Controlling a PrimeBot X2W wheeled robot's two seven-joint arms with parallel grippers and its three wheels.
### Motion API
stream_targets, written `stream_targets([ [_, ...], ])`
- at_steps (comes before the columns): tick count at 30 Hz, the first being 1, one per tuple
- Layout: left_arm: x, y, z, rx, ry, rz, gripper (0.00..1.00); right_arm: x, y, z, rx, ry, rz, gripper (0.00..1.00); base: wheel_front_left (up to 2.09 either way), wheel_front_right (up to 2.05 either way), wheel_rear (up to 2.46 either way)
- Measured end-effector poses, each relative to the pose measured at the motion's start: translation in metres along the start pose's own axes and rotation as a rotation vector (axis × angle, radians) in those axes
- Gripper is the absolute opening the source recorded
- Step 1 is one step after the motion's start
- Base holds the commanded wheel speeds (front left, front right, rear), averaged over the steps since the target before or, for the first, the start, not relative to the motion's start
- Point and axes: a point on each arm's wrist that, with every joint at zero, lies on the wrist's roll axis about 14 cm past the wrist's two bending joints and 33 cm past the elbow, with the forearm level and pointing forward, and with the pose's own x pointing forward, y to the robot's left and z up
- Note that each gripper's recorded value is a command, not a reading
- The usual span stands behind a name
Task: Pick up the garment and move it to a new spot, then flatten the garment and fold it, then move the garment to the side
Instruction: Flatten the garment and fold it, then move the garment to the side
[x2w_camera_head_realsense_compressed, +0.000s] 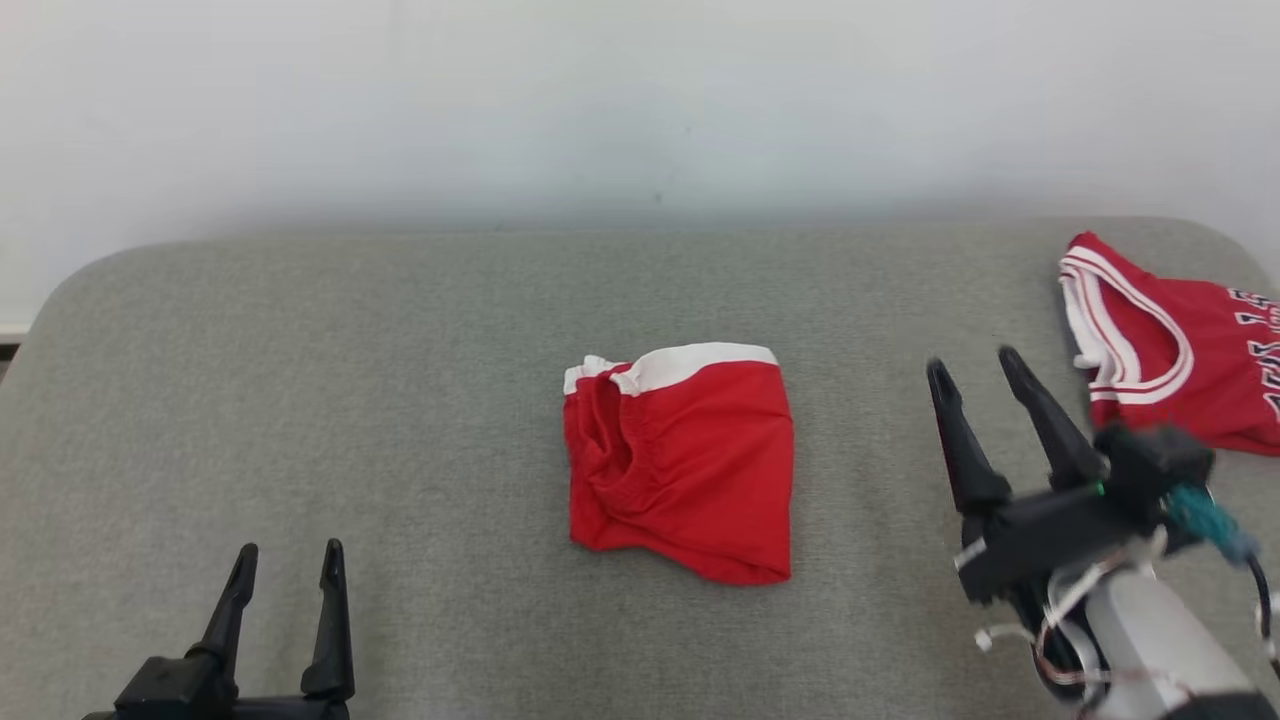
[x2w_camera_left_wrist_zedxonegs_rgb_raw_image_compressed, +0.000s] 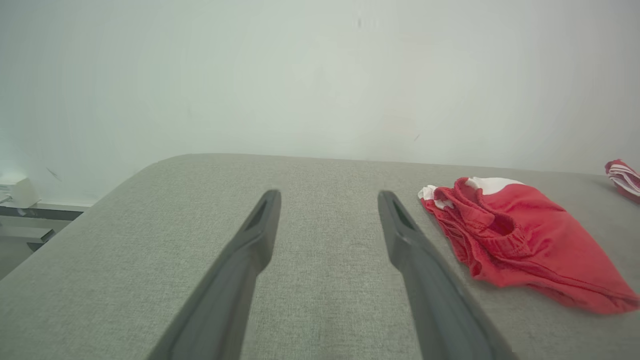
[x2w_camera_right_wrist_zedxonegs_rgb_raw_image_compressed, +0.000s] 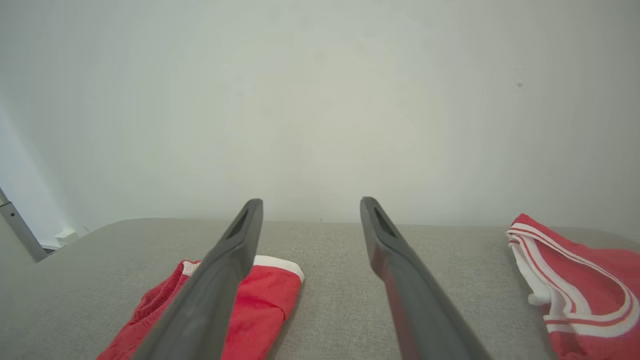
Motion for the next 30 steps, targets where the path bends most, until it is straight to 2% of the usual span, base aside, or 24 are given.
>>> stream_targets([
  [11,-0.002,-0.009,0.005,0.003,-0.016,-0.029,1.00,-0.068,0.012,-0.001,-0.005,-0.054,-0.070,1.00,0.00,0.00,0.00],
  [30,-0.017,0.005,0.005,0.009,-0.008,-0.005,1.00,-0.106,0.023,-0.027,0.039,-0.001,-0.158,1.00,0.00,0.00,0.00],
])
